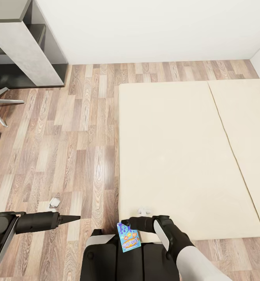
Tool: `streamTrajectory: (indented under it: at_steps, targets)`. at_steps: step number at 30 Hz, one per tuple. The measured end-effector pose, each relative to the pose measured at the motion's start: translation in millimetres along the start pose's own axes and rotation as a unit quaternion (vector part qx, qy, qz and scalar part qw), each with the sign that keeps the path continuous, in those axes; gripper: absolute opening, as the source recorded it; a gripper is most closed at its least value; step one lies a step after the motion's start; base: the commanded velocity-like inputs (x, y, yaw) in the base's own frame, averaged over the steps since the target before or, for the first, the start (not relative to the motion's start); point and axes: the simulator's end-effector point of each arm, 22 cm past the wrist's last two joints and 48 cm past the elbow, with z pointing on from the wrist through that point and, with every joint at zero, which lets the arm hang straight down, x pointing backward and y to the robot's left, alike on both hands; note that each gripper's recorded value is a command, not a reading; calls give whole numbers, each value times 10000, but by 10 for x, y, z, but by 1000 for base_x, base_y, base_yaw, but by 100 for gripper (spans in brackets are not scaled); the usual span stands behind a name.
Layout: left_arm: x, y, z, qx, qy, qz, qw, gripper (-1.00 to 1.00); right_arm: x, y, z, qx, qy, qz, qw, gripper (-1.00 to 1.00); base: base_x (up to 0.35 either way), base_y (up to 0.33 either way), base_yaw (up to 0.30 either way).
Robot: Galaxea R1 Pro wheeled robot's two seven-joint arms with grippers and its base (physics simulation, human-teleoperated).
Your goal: Put all the toys in the child's room - the three board games (two on the bed and one on the table), the two jigsaw puzzles on the table, and the tennis ball on the table - inside the toy box on the table in the child's room.
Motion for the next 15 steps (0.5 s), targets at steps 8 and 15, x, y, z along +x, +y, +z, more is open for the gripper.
streamTrajectory:
  at_steps: [8,15]
  targets:
    - [0,1,-1,-2,-1,0,10000,100,-9,-12,-3,34,-3,-9,10000,100,0,0,0]
    - [-3,4,-8,-7,-5,0,10000,100,-17,-107,-38,110,-7,-14,9999,100,0,0,0]
